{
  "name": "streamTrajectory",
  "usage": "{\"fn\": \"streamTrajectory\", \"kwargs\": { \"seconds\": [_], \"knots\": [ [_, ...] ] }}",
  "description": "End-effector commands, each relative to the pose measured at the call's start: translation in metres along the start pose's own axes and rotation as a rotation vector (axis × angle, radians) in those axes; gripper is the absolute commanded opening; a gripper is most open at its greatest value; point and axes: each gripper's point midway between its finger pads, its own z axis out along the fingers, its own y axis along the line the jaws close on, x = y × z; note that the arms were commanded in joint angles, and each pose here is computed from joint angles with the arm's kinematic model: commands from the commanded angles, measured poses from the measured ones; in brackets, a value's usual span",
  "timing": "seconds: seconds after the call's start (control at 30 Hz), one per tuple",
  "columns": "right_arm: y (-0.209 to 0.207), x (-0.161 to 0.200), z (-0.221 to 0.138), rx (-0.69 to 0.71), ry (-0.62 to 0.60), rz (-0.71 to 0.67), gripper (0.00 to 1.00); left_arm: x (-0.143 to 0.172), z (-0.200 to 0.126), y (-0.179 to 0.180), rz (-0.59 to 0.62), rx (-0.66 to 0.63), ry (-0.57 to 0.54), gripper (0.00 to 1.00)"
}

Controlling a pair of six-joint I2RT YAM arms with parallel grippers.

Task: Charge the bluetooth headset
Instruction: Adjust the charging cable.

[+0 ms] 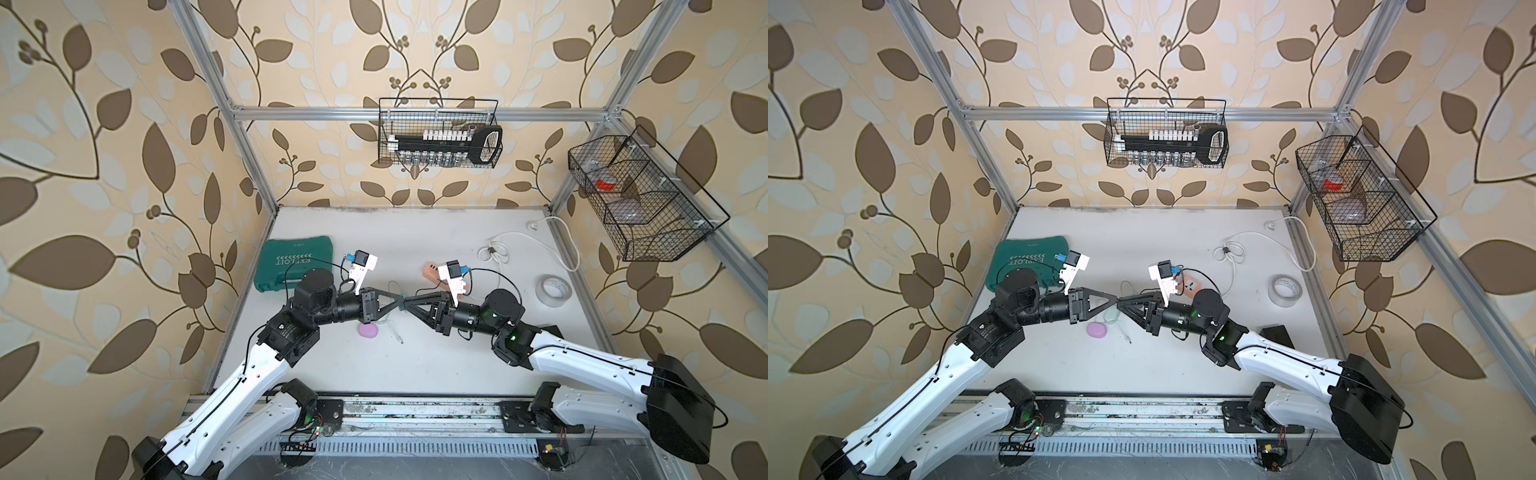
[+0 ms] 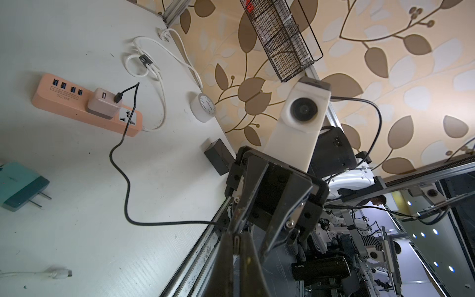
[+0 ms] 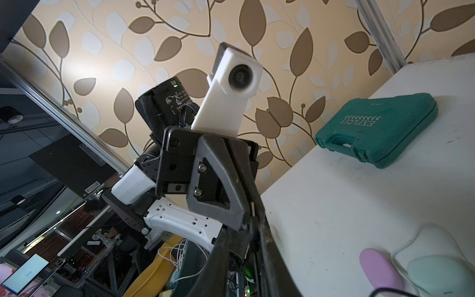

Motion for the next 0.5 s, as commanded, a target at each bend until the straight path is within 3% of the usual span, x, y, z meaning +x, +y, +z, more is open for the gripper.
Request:
{"fn": "streamTrajectory", "kwargs": {
  "seconds": [0.0, 0.47],
  "knots": [
    [0.0154, -0.0096, 0.0056, -0.055, -0.009, -0.017, 0.22, -0.0023, -0.001, -0.0071, 0.023, 0.026, -0.023, 0.0],
    [0.0167, -0.0132, 0.0063, -0.054, -0.019, -0.021, 0.06, -0.0007, -0.0041, -0.0089, 0.026, 0.032, -0.031, 0.0]
  ]
}}
